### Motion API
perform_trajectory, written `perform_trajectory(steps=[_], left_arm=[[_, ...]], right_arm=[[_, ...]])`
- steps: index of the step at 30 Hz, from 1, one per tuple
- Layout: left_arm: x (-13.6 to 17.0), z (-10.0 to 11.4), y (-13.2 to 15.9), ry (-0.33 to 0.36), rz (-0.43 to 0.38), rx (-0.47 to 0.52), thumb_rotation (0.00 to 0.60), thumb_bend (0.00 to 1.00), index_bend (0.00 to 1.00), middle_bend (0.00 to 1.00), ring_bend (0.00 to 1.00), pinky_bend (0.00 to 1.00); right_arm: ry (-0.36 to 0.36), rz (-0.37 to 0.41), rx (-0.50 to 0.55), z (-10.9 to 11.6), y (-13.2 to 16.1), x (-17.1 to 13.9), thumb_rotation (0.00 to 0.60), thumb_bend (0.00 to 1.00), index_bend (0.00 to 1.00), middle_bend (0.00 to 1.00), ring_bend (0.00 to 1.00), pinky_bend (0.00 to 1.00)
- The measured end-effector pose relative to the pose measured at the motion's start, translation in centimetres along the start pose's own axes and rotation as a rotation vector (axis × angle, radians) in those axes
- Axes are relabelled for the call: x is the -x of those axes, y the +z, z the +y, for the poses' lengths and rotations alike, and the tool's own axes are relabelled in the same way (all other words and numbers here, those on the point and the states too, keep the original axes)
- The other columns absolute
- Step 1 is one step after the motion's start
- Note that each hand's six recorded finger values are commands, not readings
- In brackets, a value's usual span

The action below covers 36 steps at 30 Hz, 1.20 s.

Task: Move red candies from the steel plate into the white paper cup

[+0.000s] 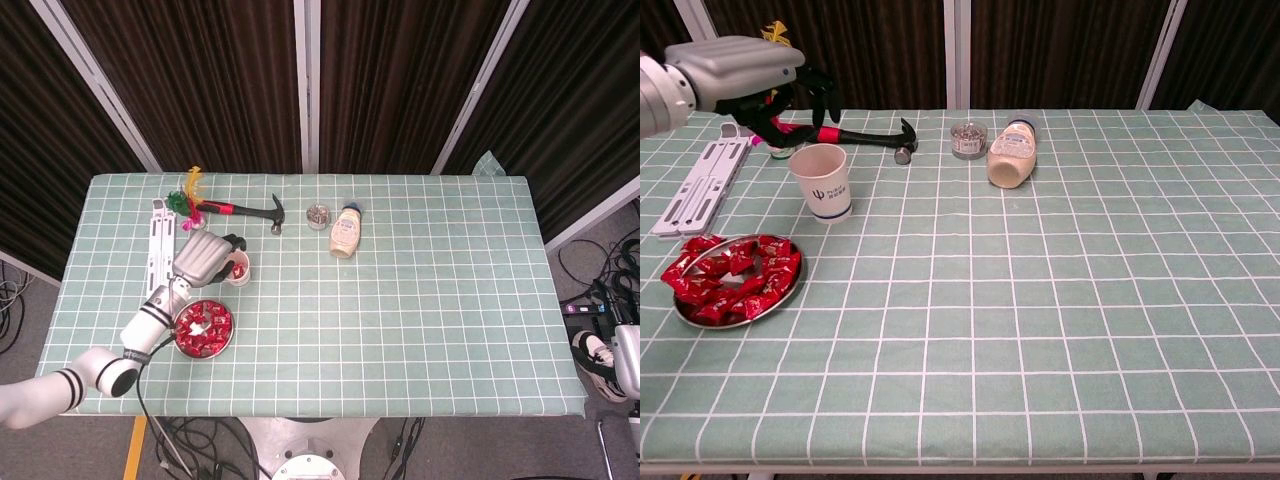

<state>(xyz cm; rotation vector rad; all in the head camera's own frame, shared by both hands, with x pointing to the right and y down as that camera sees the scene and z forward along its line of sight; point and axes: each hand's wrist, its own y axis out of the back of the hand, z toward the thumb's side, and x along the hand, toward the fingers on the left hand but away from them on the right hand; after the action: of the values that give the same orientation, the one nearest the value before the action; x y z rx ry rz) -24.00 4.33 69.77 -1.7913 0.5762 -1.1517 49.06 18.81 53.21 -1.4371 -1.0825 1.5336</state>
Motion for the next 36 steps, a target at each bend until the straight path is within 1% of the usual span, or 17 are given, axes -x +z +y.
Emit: perform_trajectory(steps=[3,4,6,8,11,16,19,21,28,31,36], left_arm=[[2.3,0.7,-1.9,0.042,0.044,0.016,0.6,0.44,0.43,0.52,0.79,1.0],[3.5,0.7,-2.9,0.051,0.065,0.019,0.6,0.41,0.43,0.52,0.79,1.0],[5.5,0.3,-4.2,0.049,0.093,0.017,0.6,0.36,0.44,0.53,0.79,1.0],[7.8,-1.0,-5.2,0.016,0.114,0.012,0.6,0.32,0.46,0.53,0.79,1.0],[9.9,-3.1,-6.0,-0.048,0.122,-0.006,0.6,0.31,0.48,0.54,0.79,1.0],[10.7,-6.1,-7.0,-0.141,0.135,-0.039,0.6,0.31,0.49,0.54,0.79,1.0],[11.0,-7.7,-7.5,-0.186,0.145,-0.052,0.6,0.29,0.49,0.54,0.79,1.0],[11.1,-8.5,-7.6,-0.199,0.15,-0.051,0.6,0.27,0.48,0.54,0.79,1.0],[11.1,-10.0,-7.5,-0.235,0.143,-0.078,0.6,0.27,0.46,0.52,0.79,1.0],[11.0,-10.1,-7.6,-0.238,0.147,-0.074,0.6,0.26,0.43,0.51,0.79,1.0],[10.7,-10.0,-7.9,-0.242,0.157,-0.074,0.6,0.23,0.38,0.46,0.78,1.0]], right_arm=[[0.0,0.008,-0.002,0.0,0.1,0.1,0.6,0.1,0.06,0.21,0.08,0.25],[0.0,0.011,-0.002,0.0,0.2,0.2,0.6,0.1,0.06,0.21,0.08,0.25],[0.002,0.018,-0.001,-0.1,0.3,0.2,0.6,0.1,0.06,0.21,0.08,0.25],[0.004,0.022,0.003,-0.2,0.5,0.2,0.6,0.1,0.06,0.21,0.08,0.26],[0.004,0.024,0.005,-0.2,0.6,0.1,0.6,0.1,0.06,0.21,0.08,0.26],[-0.002,0.03,0.002,-0.1,0.8,-0.1,0.6,0.1,0.06,0.21,0.08,0.26],[-0.005,0.028,-0.002,0.1,0.8,-0.2,0.6,0.1,0.06,0.21,0.08,0.26],[-0.004,0.027,-0.004,0.1,0.9,-0.3,0.6,0.1,0.06,0.21,0.08,0.26],[-0.004,0.03,-0.009,0.1,1.3,-0.4,0.6,0.1,0.06,0.21,0.08,0.26],[-0.005,0.026,-0.012,0.2,1.2,-0.5,0.6,0.1,0.06,0.21,0.08,0.26],[-0.003,0.027,-0.013,0.2,1.4,-0.4,0.6,0.1,0.06,0.22,0.08,0.26]])
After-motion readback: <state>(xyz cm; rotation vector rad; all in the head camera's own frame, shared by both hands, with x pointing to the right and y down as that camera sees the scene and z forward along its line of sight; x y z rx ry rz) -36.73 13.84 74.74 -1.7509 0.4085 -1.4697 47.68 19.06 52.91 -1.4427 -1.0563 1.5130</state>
